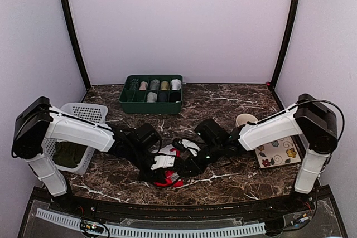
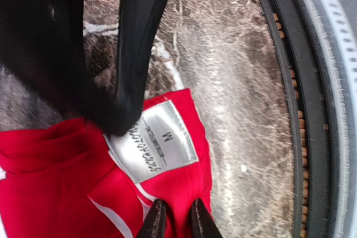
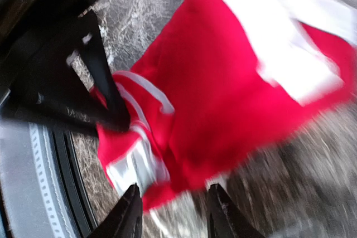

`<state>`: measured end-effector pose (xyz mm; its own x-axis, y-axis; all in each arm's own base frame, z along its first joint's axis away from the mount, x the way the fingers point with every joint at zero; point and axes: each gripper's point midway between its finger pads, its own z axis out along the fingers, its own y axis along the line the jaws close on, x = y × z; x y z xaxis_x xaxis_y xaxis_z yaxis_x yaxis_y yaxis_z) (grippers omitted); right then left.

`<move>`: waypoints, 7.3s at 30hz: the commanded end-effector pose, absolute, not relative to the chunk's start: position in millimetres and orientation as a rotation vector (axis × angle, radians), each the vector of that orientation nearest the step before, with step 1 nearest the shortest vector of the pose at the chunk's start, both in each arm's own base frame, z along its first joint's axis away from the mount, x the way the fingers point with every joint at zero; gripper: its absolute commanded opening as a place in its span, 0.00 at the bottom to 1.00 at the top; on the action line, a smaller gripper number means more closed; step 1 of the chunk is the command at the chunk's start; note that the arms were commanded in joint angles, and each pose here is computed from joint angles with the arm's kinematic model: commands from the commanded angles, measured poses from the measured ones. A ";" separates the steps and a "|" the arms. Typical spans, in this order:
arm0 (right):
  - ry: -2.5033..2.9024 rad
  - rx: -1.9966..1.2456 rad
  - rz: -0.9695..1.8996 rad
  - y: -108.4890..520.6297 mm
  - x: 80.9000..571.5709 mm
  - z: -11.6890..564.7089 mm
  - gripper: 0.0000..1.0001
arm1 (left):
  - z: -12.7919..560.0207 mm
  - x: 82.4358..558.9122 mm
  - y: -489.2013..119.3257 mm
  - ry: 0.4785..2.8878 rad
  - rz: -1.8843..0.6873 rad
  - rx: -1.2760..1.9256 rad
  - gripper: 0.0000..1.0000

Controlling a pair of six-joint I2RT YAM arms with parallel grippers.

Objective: Roll the underwear
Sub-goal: Roll the underwear at the center of the board.

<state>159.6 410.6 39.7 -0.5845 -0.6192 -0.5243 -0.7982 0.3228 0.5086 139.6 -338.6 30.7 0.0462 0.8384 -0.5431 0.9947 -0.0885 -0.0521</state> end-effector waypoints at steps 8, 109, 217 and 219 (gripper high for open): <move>2.014 -1.278 0.729 366.7 147.8 88.5 0.39 | 45.1 132.9 -330.1 2.260 -1.374 1.813 0.07; 3.023 -1.239 1.336 444.8 121.9 30.1 0.10 | 41.1 107.7 -280.9 2.025 -0.580 1.914 0.12; 2.820 -0.743 1.371 411.0 158.4 -9.7 0.00 | 101.2 174.5 -283.3 1.901 -0.473 1.525 0.55; 2.848 -0.731 1.352 410.4 159.4 -12.7 0.00 | 95.5 170.2 -287.6 1.899 -0.439 1.534 0.55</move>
<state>168.5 433.6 28.8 -0.8583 -0.4279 -0.2834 -0.4587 0.3920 0.7975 168.4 -289.9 115.2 -0.1390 0.6869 -0.7133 0.9732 0.2280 0.0299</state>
